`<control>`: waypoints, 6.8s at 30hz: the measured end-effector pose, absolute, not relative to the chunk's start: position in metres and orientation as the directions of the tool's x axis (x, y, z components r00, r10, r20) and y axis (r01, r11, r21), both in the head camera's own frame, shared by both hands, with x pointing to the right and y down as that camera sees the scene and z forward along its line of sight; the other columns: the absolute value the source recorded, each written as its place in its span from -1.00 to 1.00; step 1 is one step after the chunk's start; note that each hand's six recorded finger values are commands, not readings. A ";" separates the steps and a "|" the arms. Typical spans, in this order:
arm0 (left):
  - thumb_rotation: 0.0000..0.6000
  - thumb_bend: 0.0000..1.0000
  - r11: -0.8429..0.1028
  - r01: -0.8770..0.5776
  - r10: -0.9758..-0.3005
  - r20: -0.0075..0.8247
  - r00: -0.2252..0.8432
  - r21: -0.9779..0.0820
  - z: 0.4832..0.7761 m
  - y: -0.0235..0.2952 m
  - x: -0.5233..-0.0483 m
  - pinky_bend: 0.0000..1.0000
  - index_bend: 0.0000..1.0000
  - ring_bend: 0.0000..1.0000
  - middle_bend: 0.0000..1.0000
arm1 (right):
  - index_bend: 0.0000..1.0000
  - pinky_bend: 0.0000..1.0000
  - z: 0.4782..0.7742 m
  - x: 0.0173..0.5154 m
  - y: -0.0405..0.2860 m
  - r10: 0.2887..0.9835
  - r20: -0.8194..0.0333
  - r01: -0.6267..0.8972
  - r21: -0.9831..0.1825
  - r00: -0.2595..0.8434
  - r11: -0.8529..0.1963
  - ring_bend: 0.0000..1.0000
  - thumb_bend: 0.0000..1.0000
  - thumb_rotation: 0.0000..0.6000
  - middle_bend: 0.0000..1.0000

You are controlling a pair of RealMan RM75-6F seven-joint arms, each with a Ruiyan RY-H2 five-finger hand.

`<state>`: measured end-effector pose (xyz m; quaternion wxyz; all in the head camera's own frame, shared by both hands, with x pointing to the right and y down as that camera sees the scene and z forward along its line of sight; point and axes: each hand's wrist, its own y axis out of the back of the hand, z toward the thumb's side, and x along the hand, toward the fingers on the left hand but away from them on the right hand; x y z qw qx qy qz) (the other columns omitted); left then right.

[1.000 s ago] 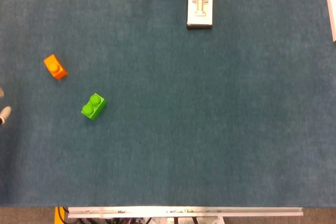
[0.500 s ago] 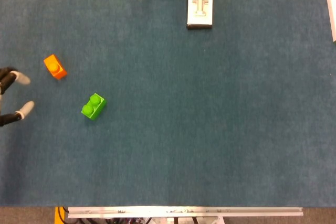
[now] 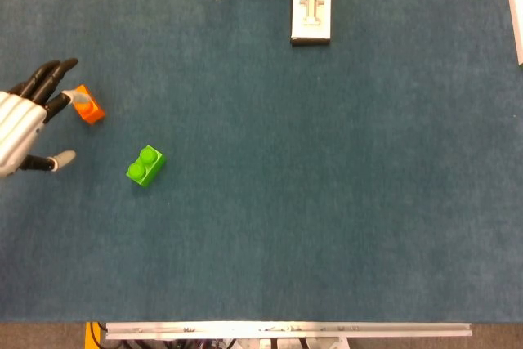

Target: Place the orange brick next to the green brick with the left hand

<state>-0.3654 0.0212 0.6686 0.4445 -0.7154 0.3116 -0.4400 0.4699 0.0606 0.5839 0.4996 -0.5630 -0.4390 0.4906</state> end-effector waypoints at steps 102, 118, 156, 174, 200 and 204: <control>1.00 -0.49 -0.409 0.482 -0.503 0.633 0.589 -0.775 0.756 -0.064 -0.353 -0.62 -0.44 -1.00 -1.00 | 0.26 -0.08 0.648 0.462 -0.001 0.977 -0.214 0.005 -0.977 -0.016 -0.214 -0.16 -0.13 1.00 0.10; 1.00 -0.49 -0.423 0.495 -0.515 0.651 0.558 -0.759 0.761 -0.071 -0.354 -0.62 -0.39 -1.00 -1.00 | 0.26 -0.08 0.651 0.462 -0.004 0.974 -0.224 0.002 -0.975 -0.020 -0.224 -0.16 -0.13 1.00 0.10; 1.00 -0.31 -0.437 0.500 -0.529 0.663 0.530 -0.748 0.764 -0.068 -0.364 -0.62 -0.10 -1.00 -1.00 | 0.26 -0.08 0.653 0.463 -0.002 0.973 -0.228 0.000 -0.974 -0.016 -0.228 -0.16 -0.13 1.00 0.10; 1.00 -0.30 -0.361 0.466 -0.553 0.588 0.590 -0.807 0.733 -0.061 -0.373 -0.62 -0.07 -1.00 -1.00 | 0.26 -0.08 0.644 0.459 0.007 0.975 -0.220 -0.001 -0.976 0.035 -0.220 -0.16 -0.13 1.00 0.09; 1.00 -0.30 -0.374 0.559 -0.633 0.644 0.430 -0.740 0.686 -0.008 -0.356 -0.62 0.07 -1.00 -1.00 | 0.26 -0.08 0.632 0.468 0.022 0.966 -0.234 0.010 -0.972 0.109 -0.236 -0.16 -0.13 1.00 0.10; 1.00 -0.30 -0.386 0.591 -0.654 0.662 0.367 -0.709 0.681 -0.009 -0.358 -0.62 0.08 -1.00 -1.00 | 0.26 -0.08 0.631 0.472 0.026 0.967 -0.233 0.015 -0.972 0.107 -0.236 -0.16 -0.13 1.00 0.10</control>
